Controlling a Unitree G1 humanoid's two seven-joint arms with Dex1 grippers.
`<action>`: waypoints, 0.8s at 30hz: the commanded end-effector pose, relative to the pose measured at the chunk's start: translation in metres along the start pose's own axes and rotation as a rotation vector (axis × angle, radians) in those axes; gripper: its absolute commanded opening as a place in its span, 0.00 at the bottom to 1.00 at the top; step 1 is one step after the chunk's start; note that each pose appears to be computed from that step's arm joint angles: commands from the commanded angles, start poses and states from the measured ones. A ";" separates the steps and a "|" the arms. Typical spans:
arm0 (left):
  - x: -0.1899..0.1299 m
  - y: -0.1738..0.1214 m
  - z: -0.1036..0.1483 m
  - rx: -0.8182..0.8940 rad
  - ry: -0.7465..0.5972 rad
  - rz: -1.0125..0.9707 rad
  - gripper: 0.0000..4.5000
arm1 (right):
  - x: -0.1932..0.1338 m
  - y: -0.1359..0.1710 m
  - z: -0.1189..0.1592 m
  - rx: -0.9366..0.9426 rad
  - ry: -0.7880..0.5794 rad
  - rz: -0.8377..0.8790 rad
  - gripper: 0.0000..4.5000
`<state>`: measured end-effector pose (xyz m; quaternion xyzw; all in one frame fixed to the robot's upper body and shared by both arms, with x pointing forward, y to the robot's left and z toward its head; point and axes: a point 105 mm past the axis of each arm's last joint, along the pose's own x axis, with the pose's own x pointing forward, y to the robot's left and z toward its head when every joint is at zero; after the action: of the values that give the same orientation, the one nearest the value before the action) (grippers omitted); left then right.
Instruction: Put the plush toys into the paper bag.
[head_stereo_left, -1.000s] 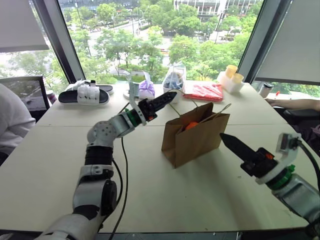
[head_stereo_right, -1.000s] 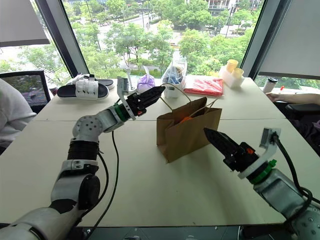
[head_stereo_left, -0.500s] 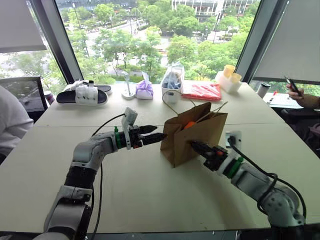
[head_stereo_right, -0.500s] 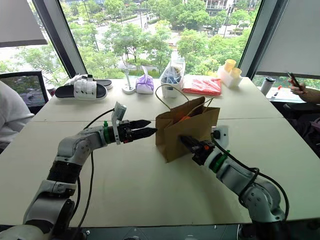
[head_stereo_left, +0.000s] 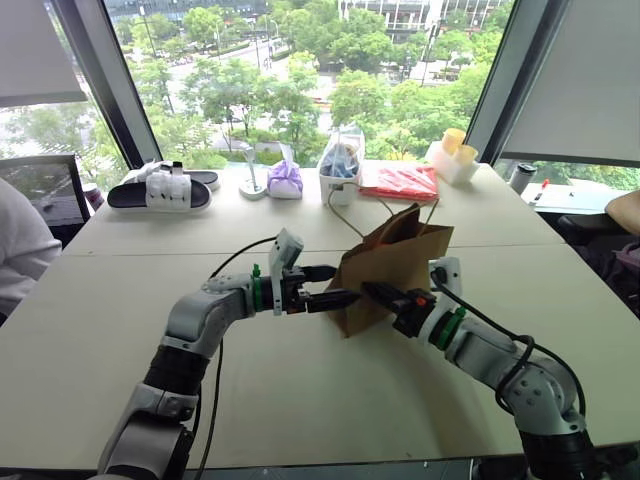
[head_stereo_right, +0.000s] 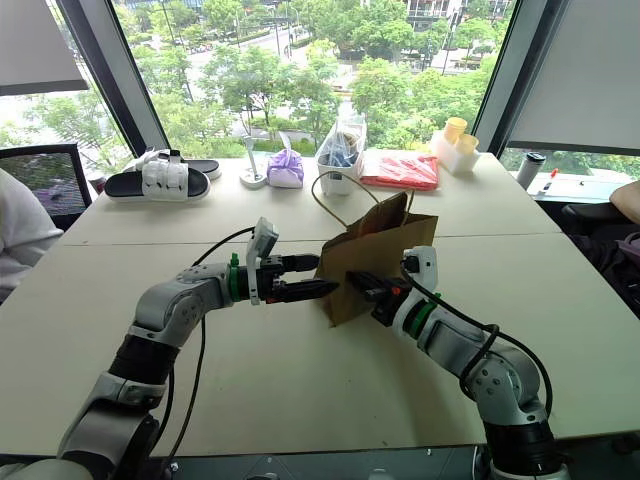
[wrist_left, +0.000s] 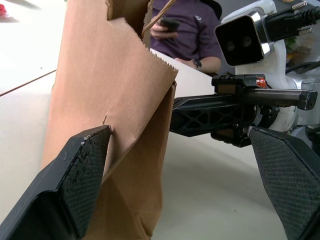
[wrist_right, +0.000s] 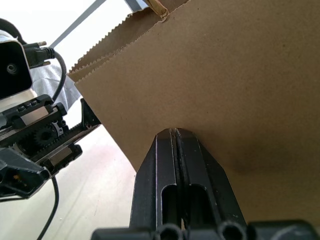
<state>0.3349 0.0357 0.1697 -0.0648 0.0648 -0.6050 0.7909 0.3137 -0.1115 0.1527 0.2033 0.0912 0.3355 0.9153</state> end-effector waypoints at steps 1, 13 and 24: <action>0.011 0.005 0.001 0.073 0.017 0.057 1.00 | -0.001 0.011 0.014 -0.026 -0.053 0.032 0.01; 0.041 0.014 -0.016 0.131 0.067 0.126 0.40 | -0.018 0.017 0.025 0.025 -0.114 0.053 0.00; 0.041 -0.016 0.012 0.141 -0.034 -0.107 0.01 | -0.058 0.028 0.021 0.071 -0.110 0.133 0.00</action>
<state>0.3433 -0.0036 0.1531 -0.0133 0.0551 -0.6126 0.7883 0.2687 -0.1366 0.1718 0.2658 0.0621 0.3563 0.8936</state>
